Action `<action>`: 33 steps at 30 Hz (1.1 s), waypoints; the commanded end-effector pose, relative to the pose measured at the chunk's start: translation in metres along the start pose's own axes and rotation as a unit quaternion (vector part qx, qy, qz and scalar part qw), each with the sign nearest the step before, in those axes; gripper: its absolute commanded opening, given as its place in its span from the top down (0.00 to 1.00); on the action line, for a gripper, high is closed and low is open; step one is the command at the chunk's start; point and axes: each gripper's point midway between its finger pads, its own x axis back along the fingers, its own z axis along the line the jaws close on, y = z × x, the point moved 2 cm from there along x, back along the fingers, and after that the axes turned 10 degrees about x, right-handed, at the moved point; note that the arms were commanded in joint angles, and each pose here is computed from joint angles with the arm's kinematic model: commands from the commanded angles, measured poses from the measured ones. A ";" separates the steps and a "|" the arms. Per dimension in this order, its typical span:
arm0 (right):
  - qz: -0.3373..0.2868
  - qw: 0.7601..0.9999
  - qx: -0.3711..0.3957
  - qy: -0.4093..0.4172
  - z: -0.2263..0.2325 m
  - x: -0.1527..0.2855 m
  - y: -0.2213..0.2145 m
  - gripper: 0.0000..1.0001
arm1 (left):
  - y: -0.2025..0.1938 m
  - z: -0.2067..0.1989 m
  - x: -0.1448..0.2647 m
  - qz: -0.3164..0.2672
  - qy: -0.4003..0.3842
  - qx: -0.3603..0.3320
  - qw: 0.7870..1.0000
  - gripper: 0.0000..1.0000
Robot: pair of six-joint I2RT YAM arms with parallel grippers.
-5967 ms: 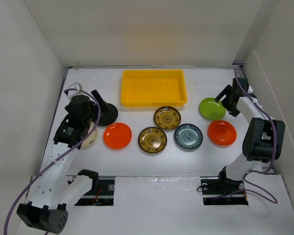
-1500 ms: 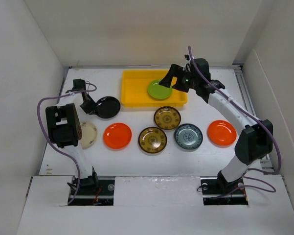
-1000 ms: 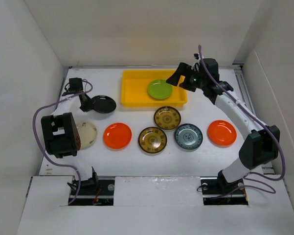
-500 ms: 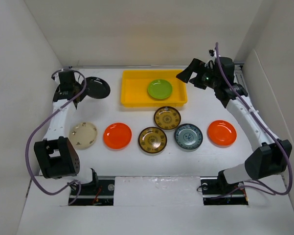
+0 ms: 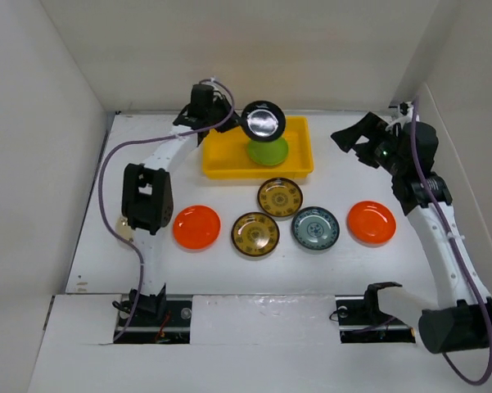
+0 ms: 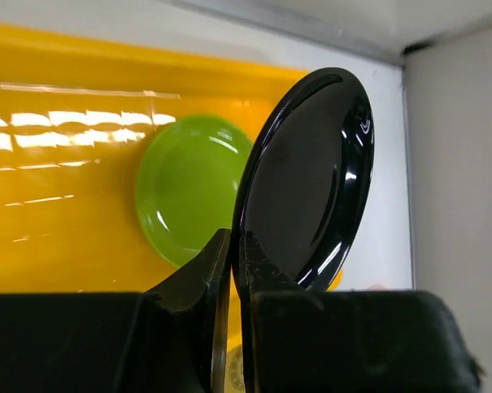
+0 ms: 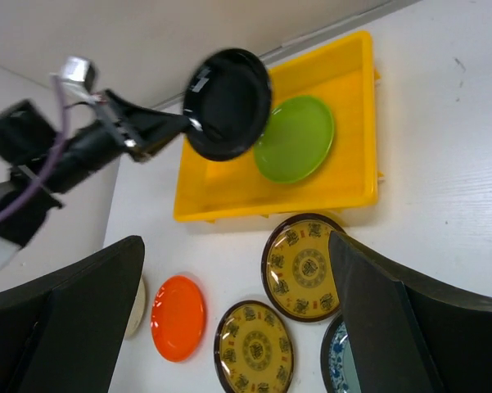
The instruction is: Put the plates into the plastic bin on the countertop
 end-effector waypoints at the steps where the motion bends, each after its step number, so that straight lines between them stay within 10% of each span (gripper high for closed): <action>1: -0.029 1.000 0.000 0.005 0.002 0.021 0.008 0.00 | 0.002 -0.040 -0.012 0.009 -0.084 -0.038 0.996 1.00; 13: -0.006 1.000 0.003 0.017 -0.002 0.046 -0.025 0.00 | -0.029 0.003 -0.068 0.026 -0.023 -0.031 0.999 1.00; 18: 0.037 0.999 0.012 0.024 -0.010 0.039 -0.058 0.00 | -0.028 0.007 -0.066 0.027 -0.004 -0.027 0.999 0.50; 25: 0.080 0.996 0.015 0.047 -0.017 0.018 -0.103 0.00 | -0.018 -0.024 -0.025 0.004 -0.031 -0.037 0.999 0.25; 26: 0.090 0.995 0.014 0.048 -0.019 0.012 -0.111 0.00 | -0.026 -0.023 -0.019 0.006 -0.025 -0.044 0.999 0.00; 33: 0.177 0.982 0.032 0.053 -0.035 -0.039 -0.176 0.08 | -0.016 -0.053 0.067 -0.058 0.001 -0.058 0.997 0.00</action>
